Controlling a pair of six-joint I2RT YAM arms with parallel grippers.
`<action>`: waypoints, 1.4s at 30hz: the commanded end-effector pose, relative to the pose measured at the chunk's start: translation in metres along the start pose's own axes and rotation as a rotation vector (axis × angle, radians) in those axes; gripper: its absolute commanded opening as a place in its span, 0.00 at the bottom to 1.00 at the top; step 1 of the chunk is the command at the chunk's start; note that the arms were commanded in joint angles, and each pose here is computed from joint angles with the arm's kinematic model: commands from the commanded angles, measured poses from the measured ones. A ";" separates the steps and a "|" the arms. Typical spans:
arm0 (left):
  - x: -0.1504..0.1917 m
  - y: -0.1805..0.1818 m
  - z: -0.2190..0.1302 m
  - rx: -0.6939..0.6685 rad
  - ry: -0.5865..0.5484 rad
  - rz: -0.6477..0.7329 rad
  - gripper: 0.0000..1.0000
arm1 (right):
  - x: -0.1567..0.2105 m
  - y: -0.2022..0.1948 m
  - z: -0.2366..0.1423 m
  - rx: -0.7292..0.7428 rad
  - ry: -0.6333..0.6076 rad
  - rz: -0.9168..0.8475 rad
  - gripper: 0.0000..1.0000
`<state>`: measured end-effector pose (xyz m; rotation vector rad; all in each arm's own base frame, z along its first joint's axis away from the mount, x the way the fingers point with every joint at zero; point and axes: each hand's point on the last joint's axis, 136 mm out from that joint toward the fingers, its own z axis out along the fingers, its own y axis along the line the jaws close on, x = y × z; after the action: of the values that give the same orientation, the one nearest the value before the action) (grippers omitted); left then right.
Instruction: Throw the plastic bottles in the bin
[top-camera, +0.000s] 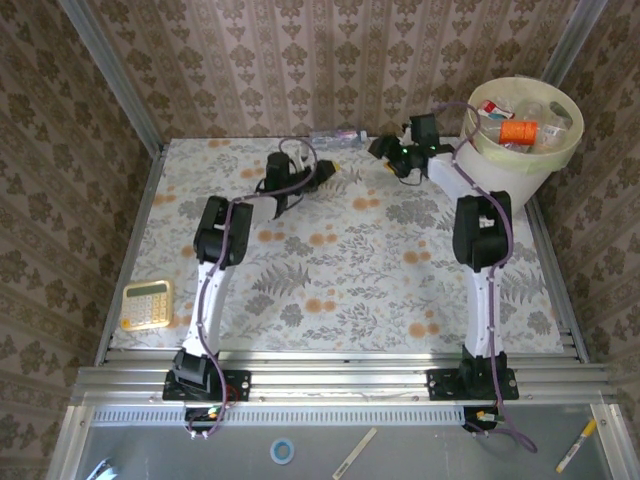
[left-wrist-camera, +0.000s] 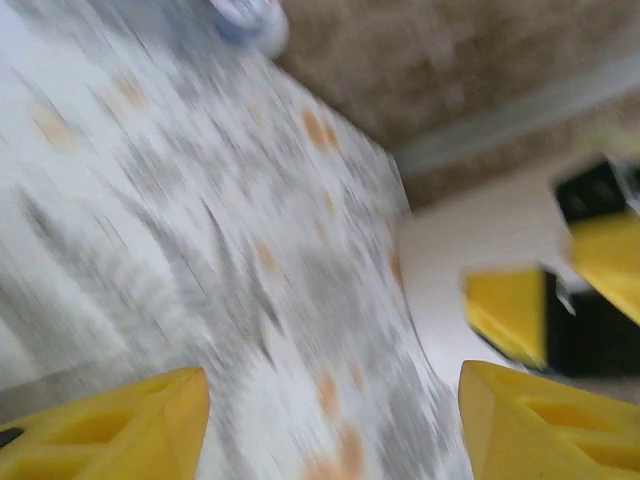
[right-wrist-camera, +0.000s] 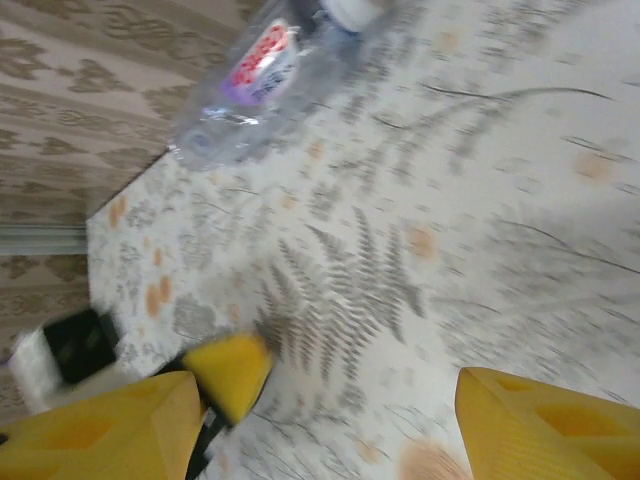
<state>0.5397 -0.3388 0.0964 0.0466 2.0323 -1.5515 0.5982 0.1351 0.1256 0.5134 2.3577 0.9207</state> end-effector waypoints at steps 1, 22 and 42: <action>-0.027 -0.112 -0.055 0.173 -0.103 0.249 0.66 | -0.004 0.009 -0.032 0.025 -0.028 -0.049 0.70; -0.154 0.019 -0.031 -0.582 -0.091 0.390 0.92 | -0.001 0.036 -0.019 -0.004 -0.008 -0.105 0.70; -0.185 0.067 -0.013 -0.426 -0.321 0.264 0.95 | 0.007 0.034 -0.020 -0.023 0.019 -0.111 0.70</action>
<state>0.7050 -0.2474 0.1188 -0.0816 2.0205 -0.8473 0.5910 0.1487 0.1367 0.4122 2.3931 0.8751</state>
